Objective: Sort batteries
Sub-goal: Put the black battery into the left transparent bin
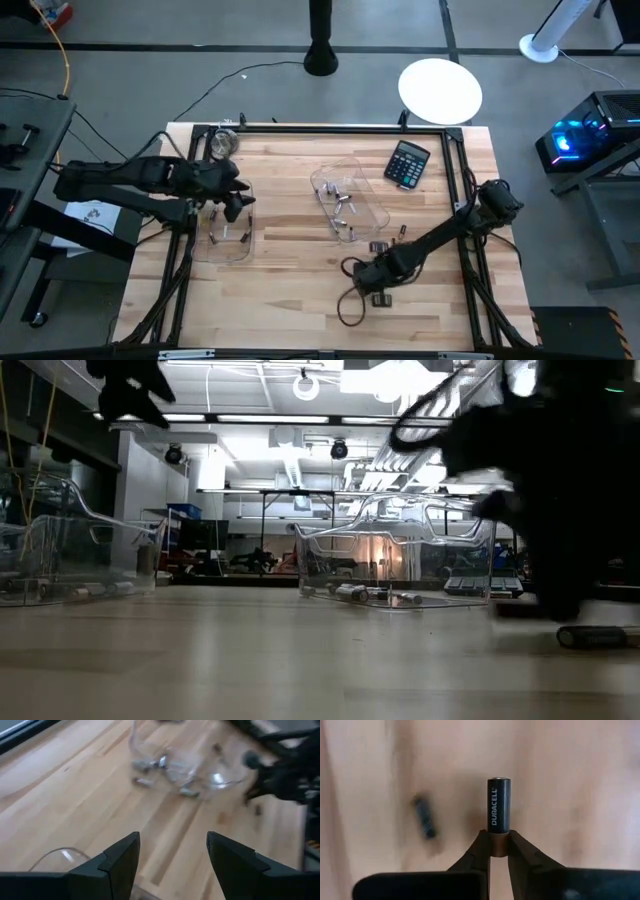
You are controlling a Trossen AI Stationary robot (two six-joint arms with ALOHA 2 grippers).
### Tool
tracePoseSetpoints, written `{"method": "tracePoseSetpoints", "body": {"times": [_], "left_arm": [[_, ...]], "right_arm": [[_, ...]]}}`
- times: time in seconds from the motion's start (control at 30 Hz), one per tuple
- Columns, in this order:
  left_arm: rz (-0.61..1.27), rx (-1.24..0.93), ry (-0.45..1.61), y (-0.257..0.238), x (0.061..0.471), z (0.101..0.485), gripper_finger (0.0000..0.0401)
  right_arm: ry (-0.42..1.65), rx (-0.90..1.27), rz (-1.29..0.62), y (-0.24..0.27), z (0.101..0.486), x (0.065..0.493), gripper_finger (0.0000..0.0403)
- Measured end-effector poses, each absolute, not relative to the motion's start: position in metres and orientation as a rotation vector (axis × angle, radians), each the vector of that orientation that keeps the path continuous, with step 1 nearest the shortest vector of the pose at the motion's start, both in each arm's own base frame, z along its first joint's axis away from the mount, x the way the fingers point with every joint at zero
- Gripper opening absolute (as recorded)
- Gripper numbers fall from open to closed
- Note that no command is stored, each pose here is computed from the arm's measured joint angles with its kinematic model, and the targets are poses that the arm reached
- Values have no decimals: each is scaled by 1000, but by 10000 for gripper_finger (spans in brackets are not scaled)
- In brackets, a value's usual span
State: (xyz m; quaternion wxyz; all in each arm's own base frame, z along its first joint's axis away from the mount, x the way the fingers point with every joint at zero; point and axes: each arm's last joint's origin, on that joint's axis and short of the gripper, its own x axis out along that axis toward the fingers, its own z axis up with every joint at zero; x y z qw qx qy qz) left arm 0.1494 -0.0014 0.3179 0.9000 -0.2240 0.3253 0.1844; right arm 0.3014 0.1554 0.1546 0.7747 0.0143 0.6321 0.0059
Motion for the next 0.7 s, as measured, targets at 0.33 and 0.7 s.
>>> {"method": "tracePoseSetpoints", "body": {"times": [0.33,0.7], "left_arm": [[284,-424,310,-5,127,363,225],[319,-399,44,-2,120,388,225]], "right_arm": [[811,-138,5,106,267,385,18],[441,66,-8,32,262,486,18]]}}
